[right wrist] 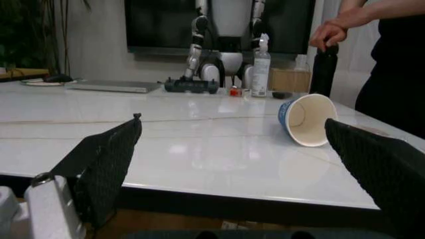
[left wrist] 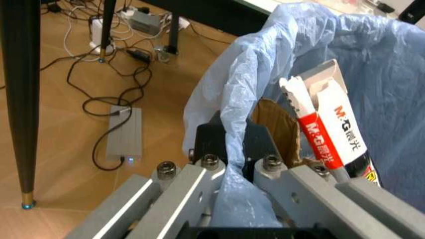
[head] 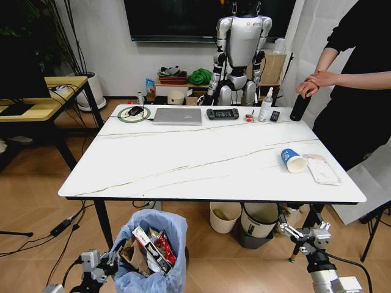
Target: Pick up the trash bin and place the trash from the table into it.
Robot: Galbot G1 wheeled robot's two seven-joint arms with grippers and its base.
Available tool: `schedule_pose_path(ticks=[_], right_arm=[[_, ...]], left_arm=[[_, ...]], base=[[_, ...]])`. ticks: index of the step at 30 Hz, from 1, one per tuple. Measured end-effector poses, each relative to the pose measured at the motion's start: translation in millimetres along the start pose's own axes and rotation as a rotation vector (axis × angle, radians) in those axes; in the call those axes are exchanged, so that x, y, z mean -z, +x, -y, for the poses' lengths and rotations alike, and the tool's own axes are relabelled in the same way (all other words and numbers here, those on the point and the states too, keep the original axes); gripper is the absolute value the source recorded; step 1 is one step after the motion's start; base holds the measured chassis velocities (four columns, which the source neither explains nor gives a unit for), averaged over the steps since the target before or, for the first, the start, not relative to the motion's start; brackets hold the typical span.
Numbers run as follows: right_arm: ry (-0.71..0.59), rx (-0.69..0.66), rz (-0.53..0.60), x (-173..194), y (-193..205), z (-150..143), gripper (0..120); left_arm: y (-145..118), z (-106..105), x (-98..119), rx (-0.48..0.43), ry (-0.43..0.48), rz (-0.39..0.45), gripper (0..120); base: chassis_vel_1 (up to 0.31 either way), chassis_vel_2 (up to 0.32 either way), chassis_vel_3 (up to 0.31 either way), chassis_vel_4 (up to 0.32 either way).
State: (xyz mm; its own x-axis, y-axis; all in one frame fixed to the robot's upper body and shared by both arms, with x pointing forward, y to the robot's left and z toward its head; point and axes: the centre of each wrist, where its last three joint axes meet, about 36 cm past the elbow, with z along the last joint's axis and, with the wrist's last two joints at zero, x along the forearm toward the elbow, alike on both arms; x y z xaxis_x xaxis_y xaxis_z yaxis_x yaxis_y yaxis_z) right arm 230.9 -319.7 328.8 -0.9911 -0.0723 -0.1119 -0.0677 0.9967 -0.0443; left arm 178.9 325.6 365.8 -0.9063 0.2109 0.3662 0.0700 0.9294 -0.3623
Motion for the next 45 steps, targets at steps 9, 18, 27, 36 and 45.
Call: schedule_pose_path(ticks=[9,18,27,36,45], right_arm=[[-0.062,0.012,0.013,-13.0,-8.7,-11.9,100],[-0.106,-0.008,0.039,-17.6,-15.6,-15.3,100],[-0.112,-0.011,0.044,-17.1,-14.1,-12.2,100],[-0.119,-0.005,0.05,-17.4,-15.9,-14.1,100],[-0.121,-0.006,0.054,-16.7,-16.4,-11.4,100]], left_arm=[[0.3,2.6,-7.8,0.025,0.028,0.019,0],[1.1,1.6,-8.6,0.029,0.035,0.025,0],[0.4,2.9,-11.1,0.024,0.042,0.021,0],[0.7,3.4,-11.9,0.025,0.045,0.021,0],[0.6,4.2,-12.0,0.026,0.046,0.023,0]], base=[[0.0,0.0,0.0,0.0],[0.0,0.0,0.0,0.0],[-0.093,-0.096,0.082,0.084],[-0.088,-0.077,0.089,0.082],[-0.076,-0.071,0.068,0.072]])
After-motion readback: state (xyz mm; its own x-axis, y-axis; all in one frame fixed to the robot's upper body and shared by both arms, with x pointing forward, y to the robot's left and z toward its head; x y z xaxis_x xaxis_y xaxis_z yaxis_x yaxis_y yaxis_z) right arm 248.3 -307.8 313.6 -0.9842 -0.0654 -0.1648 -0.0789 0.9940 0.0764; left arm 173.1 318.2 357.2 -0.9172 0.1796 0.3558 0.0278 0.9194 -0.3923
